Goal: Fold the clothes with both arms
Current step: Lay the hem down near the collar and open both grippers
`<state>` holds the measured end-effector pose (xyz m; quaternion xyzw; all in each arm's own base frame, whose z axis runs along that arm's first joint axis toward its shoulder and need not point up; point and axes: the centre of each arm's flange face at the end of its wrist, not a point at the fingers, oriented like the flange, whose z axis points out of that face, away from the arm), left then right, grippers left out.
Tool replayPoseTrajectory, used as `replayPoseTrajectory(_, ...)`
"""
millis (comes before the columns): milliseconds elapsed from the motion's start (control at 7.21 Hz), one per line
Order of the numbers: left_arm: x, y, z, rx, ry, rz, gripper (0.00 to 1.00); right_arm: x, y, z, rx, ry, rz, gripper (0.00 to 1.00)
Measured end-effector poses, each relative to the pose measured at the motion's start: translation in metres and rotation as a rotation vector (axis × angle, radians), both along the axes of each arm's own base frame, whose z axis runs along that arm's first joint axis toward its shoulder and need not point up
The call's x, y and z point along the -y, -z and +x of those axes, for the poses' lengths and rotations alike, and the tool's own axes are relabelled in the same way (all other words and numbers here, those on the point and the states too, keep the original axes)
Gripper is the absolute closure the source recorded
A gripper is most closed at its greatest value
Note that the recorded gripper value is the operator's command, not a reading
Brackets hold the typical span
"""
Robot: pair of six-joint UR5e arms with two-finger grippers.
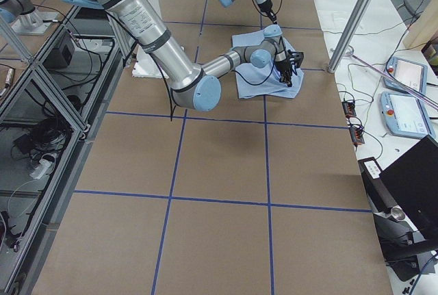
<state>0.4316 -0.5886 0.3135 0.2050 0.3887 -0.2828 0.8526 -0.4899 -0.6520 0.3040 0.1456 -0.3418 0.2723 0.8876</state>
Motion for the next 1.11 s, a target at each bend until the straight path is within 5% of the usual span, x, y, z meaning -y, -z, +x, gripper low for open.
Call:
replayPoseTrajectory(555, 0.022, -0.051, 0.017, 0.007, 0.022, 0.017, 1.00, 0.004, 0.000, -0.004, -0.005, 0.000, -0.004, 1.00)
replayPoseTrajectory(694, 0.023, -0.054, 0.018, 0.007, 0.022, 0.017, 0.88, 0.006, -0.003, -0.006, -0.008, 0.001, -0.006, 1.00)
replayPoseTrajectory(832, 0.023, -0.057, 0.019, 0.009, 0.022, 0.016, 0.62, 0.007, -0.006, -0.007, -0.004, 0.001, -0.002, 0.66)
replayPoseTrajectory(971, 0.024, -0.057, 0.019, 0.007, 0.022, 0.017, 0.48, 0.007, -0.005, -0.008, 0.004, 0.000, 0.006, 0.58)
replayPoseTrajectory(1110, 0.024, -0.055, 0.018, -0.006, 0.023, 0.028, 0.46, 0.008, -0.001, -0.008, 0.013, 0.000, 0.014, 0.56)
